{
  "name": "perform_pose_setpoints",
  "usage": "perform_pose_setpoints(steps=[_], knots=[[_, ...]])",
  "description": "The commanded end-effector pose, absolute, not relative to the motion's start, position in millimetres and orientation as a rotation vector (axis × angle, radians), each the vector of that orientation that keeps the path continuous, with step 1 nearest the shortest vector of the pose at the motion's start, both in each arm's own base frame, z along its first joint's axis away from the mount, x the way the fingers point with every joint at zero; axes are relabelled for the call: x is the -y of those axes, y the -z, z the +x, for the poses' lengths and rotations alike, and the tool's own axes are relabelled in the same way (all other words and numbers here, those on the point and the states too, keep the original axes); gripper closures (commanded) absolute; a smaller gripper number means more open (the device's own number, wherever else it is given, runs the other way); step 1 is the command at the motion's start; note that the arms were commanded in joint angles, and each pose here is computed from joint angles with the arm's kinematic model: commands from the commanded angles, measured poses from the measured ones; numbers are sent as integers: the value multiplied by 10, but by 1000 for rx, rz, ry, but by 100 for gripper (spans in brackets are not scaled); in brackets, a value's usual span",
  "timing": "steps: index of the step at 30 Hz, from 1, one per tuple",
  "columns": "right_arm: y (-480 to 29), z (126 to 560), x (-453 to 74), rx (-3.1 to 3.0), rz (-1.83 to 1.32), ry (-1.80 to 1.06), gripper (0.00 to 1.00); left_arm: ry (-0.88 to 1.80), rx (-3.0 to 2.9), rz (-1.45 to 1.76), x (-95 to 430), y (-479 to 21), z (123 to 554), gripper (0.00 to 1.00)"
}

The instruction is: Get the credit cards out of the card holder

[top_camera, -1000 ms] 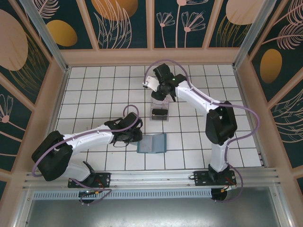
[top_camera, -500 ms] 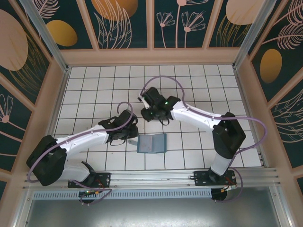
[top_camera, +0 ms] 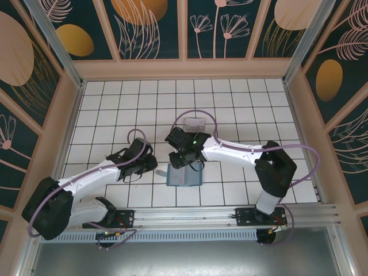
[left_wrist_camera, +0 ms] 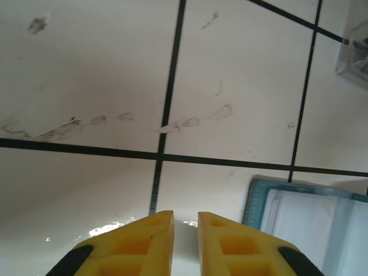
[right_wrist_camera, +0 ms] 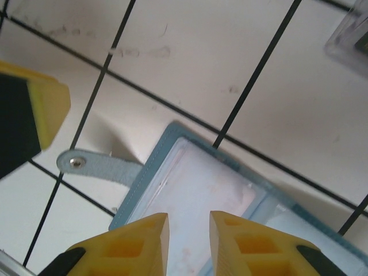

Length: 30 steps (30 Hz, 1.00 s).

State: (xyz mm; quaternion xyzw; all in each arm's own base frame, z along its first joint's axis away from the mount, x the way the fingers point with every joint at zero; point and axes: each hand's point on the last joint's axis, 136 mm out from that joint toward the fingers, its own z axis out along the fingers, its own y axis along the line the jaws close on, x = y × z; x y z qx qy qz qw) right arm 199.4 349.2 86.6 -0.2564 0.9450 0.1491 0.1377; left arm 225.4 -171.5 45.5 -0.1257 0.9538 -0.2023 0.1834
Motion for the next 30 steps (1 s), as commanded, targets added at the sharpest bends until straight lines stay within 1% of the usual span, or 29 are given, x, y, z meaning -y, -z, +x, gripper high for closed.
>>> perform_pose_setpoints(steps=[1, 7, 17, 27, 30], knots=[[-745, 1907, -3482, -2803, -713, -340, 71, 627, -2657, -371, 1720, -505, 2271, 81], [-602, 1862, -3516, -2834, -688, -212, 66, 616, -2663, -370, 1683, -465, 2245, 80], [-362, 1779, -3575, -2883, -707, -88, 64, 626, -2670, -358, 1701, -432, 2234, 79], [-152, 1736, -3531, -2917, -743, 8, 63, 635, -2666, -360, 1686, -424, 2202, 79], [-132, 1728, -3517, -2918, -747, 29, 68, 638, -2665, -359, 1687, -432, 2203, 79]])
